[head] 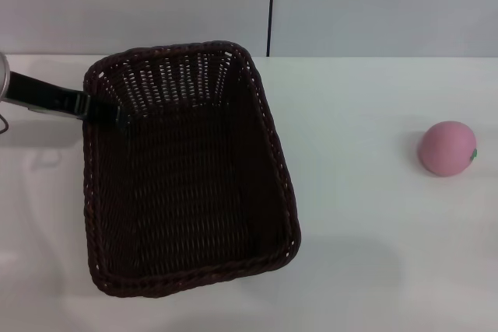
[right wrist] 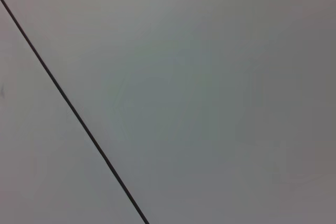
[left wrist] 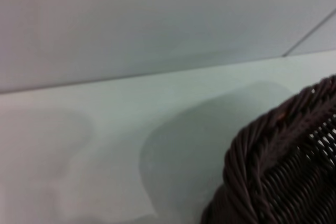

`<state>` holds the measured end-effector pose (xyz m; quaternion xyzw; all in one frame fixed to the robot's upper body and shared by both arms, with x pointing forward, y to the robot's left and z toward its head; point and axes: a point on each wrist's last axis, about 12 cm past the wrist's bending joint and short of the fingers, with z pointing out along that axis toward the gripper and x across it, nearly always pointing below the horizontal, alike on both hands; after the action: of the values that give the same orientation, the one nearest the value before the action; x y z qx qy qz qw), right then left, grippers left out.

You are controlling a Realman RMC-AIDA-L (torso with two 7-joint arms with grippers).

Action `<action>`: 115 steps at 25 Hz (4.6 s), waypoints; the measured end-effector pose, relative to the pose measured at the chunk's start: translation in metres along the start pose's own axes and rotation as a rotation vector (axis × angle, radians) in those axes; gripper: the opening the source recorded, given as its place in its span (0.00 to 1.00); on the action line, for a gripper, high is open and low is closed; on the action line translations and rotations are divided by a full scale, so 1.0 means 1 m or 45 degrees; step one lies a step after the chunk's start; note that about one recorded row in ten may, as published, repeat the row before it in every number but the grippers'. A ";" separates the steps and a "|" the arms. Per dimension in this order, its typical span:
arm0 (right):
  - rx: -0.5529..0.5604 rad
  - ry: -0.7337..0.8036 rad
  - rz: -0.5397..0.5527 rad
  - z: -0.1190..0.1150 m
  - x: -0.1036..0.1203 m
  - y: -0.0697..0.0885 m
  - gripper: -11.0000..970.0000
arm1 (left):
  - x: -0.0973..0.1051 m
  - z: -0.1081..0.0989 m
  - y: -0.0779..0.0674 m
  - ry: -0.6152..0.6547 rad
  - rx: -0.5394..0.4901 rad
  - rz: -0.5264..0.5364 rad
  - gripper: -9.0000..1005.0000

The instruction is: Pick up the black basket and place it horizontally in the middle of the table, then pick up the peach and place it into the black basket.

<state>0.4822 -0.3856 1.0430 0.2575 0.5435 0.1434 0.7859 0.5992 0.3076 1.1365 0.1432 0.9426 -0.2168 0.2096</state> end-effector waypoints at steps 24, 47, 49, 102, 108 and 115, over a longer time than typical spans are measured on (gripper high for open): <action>0.012 0.012 -0.001 0.001 0.001 -0.001 0.64 | 0.006 -0.011 -0.004 0.070 0.014 0.042 0.47; 0.021 0.015 0.004 -0.002 0.002 -0.002 0.64 | -0.016 -0.016 -0.033 -0.130 0.144 0.394 0.20; 0.020 0.015 0.005 -0.001 0.002 -0.001 0.64 | -0.022 -0.012 -0.043 -0.119 0.163 0.480 0.18; 0.090 0.039 0.022 -0.002 0.006 -0.006 0.64 | -0.075 -0.037 -0.190 -0.323 0.236 1.861 0.16; 0.096 0.045 0.031 -0.006 0.008 -0.006 0.64 | -0.074 -0.020 -0.207 -0.294 0.187 1.978 0.16; 0.099 0.053 0.033 -0.009 0.009 -0.007 0.64 | -0.076 -0.007 -0.206 -0.217 0.088 1.940 0.16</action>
<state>0.4768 -0.3849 1.0300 0.2918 0.5616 0.1379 0.7619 0.5887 0.1186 1.2486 0.7425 0.5569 -0.0522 0.3685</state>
